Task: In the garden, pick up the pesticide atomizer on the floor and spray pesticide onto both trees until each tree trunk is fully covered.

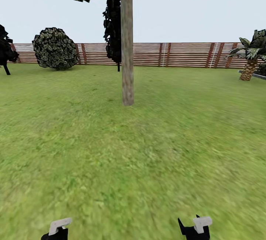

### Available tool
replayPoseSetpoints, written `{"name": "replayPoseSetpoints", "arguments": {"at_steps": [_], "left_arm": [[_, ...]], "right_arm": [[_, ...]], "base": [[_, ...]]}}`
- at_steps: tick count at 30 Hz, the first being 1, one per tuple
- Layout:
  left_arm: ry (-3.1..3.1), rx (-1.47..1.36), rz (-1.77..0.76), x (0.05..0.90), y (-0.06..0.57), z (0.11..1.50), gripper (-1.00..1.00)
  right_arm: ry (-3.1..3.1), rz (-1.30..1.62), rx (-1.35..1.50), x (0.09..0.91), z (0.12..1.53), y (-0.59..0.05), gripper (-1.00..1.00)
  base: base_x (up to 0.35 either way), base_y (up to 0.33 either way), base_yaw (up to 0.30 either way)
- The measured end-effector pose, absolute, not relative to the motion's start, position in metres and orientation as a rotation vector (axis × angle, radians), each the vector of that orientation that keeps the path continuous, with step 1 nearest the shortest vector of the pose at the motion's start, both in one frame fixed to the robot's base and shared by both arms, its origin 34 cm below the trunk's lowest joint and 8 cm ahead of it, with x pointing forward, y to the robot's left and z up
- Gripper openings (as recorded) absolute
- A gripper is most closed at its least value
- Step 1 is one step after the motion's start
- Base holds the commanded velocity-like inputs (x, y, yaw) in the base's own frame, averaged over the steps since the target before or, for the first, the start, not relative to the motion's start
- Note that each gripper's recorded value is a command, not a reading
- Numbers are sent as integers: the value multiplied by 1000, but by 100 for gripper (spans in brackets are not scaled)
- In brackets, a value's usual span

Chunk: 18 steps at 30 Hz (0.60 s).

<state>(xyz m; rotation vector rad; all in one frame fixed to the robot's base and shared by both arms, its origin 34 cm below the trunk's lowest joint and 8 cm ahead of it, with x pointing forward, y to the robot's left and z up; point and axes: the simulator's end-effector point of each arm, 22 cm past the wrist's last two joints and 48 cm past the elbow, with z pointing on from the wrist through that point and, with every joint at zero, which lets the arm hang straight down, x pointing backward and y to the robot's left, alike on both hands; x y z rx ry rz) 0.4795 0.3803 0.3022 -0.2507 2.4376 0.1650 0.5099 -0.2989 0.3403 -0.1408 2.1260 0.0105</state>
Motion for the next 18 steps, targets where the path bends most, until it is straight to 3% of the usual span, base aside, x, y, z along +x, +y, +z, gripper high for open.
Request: {"name": "replayPoseSetpoints", "arguments": {"at_steps": [18], "left_arm": [[2438, -251, 165, 479, 380, 302, -100]], "right_arm": [[2126, 11, -141, 510, 340, -299, 100]], "base": [[341, 0, 0]]}}
